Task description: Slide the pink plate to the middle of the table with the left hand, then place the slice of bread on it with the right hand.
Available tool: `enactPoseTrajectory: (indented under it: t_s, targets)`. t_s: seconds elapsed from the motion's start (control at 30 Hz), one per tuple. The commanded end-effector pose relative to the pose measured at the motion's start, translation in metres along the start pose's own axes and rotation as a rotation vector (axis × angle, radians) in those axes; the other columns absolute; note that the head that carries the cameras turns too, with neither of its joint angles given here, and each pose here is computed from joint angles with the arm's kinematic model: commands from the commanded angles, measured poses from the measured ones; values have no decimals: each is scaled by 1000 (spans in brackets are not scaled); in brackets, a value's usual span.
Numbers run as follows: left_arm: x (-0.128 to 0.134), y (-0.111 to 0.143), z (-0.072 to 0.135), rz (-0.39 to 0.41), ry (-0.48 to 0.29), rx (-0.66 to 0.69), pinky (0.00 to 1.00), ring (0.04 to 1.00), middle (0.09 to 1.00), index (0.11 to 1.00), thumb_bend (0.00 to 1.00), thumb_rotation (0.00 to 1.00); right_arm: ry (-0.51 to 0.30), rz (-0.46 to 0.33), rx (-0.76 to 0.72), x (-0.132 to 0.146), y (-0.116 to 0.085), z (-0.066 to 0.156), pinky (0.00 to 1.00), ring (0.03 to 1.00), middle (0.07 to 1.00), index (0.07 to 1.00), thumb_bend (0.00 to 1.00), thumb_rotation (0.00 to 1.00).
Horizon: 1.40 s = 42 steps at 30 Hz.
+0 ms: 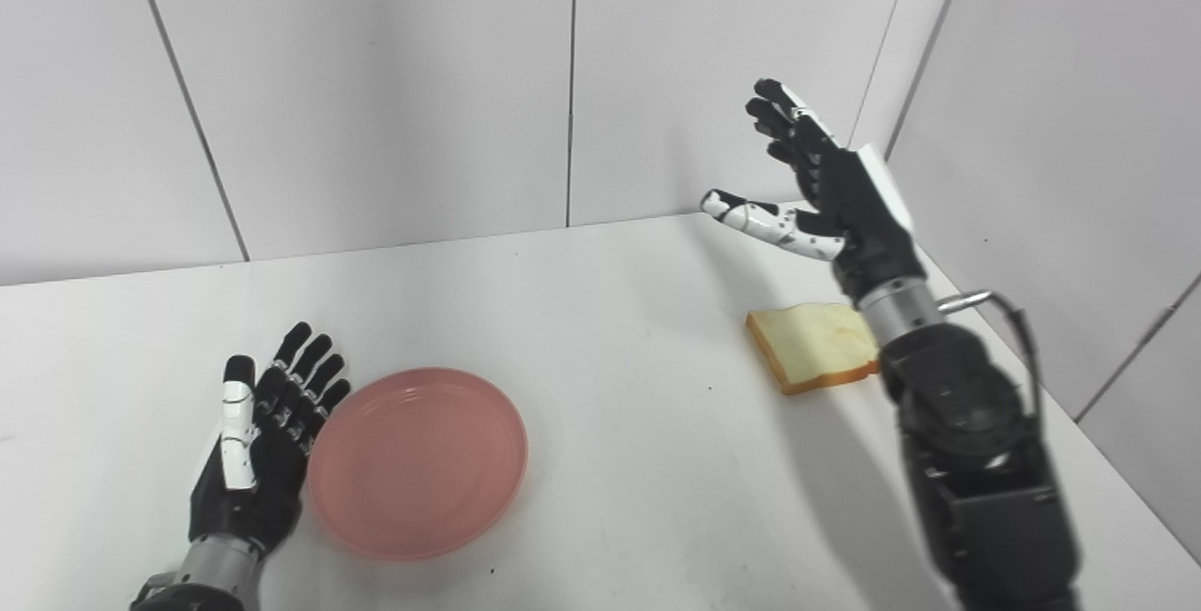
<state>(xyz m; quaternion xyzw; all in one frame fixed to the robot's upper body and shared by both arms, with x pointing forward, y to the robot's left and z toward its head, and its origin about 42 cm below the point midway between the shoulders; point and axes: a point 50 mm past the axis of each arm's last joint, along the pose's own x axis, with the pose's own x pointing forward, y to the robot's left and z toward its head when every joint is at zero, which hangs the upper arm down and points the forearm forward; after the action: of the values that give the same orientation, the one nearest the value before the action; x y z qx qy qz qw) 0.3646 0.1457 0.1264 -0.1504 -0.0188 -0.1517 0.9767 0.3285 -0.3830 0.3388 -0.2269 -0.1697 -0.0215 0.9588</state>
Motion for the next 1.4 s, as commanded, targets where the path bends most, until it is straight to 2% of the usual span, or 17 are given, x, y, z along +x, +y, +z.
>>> enactPoseTrajectory:
  t_s: [0.0,0.1,0.33,0.47,0.53,0.63,0.77,0.87,1.17,1.37]
  targets:
    - [5,1,3,-10,-10,6,938,949,958,932,734,1000,-7,42,-77,4,-19,8,915,910,887,907,702,345]
    - [5,2,2,-13,-14,2,941,954,961,932,729,1000,29,95,-192,6,-36,8,843,872,872,892,713,345]
    - [6,4,1,-20,-20,-4,947,955,957,930,728,1000,115,165,-291,9,-60,0,866,895,866,869,759,249]
    - [7,6,0,-17,-23,-15,952,956,954,925,730,1000,164,185,-342,9,-64,-3,879,913,865,859,767,211]
    - [7,6,0,-16,-26,-16,957,956,950,919,728,1000,185,188,-418,9,-66,-3,891,913,860,848,786,223]
    - [8,8,0,-24,-28,-20,966,963,957,924,724,1000,221,178,-503,9,-67,-3,936,918,852,840,812,210]
    - [7,9,0,-30,-32,-19,982,981,967,927,716,1000,238,209,-592,12,-74,-5,989,946,878,851,843,165]
    - [6,8,-3,-35,-39,-9,985,983,970,930,723,999,257,234,-643,14,-77,-7,994,957,893,858,865,191]
    - [8,-2,-10,-22,-65,25,984,973,960,930,728,983,271,261,-703,19,-86,-19,933,941,898,876,854,136]
    - [8,0,-10,-17,-94,47,974,958,949,927,732,975,290,314,-705,25,-86,-22,947,961,928,894,880,138]
